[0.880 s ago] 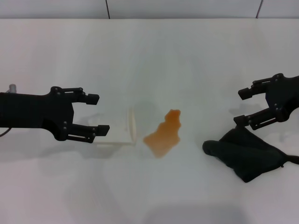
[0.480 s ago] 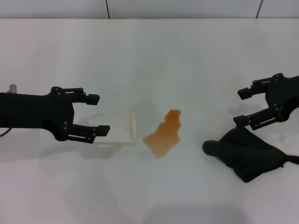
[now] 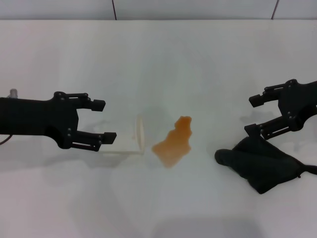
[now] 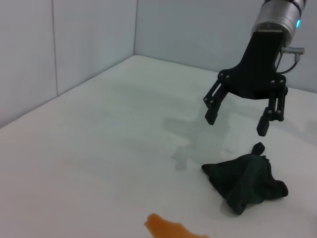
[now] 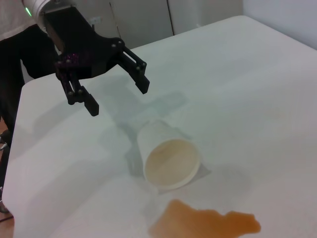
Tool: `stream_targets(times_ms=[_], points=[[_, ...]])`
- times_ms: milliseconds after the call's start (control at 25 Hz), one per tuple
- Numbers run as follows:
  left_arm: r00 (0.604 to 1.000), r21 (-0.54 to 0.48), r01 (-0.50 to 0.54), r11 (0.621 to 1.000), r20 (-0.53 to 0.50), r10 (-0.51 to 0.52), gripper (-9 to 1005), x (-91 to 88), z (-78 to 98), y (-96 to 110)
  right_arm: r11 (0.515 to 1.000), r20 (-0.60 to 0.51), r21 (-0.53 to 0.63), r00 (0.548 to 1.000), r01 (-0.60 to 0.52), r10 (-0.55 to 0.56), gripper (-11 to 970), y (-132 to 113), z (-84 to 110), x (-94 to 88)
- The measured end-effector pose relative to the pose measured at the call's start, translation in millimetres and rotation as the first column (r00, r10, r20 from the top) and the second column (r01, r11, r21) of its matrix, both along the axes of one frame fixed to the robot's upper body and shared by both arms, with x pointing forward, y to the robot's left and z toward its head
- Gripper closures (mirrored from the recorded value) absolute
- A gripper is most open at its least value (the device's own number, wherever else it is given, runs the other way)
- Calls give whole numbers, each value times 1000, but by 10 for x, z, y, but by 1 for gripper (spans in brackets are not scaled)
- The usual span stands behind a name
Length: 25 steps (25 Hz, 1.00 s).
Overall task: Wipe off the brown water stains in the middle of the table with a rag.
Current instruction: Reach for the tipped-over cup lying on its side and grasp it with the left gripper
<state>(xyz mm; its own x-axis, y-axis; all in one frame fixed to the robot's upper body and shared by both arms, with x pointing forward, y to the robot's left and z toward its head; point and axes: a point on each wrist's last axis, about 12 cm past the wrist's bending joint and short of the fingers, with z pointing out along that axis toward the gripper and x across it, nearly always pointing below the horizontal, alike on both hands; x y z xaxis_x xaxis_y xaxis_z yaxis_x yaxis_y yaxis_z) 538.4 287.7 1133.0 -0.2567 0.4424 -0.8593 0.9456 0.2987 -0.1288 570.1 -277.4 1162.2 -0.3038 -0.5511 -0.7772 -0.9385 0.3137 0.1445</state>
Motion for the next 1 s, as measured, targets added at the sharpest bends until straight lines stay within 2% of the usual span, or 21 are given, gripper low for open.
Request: stream_targets(times_ms=[200,400,440,480,560,720,840,1000], points=[[999,29,-4,1000,-38,5,118,71,96,0,1000,10,0,1000,-5,5,105,6,-5,3],[991,155,81,985,-114,-64,117,197,264,-133,1000,21,-1,1000,-2,2,105,8,-17,12],[991,155,81,985,-114,-64,117,197,264,-133,1000,21,-1,1000,-2,2,105,8,-17,12],[984,215,130,968,-149,-99,117,263,351,-206,1000,22,-1,1000,-2,2,105,9,-18,13],[979,256,157,954,-167,-116,116,312,418,-251,1000,24,-1,1000,1,-1,105,10,-19,17],[982,355,165,920,-144,-120,115,417,556,-325,1000,26,1,1000,4,-4,104,19,-24,21],[985,418,162,894,-125,-120,114,450,577,-386,1000,30,3,1000,7,-7,104,47,-31,31],[983,487,176,856,-126,-131,114,466,516,-466,1000,38,3,999,11,-11,104,86,-39,51]])
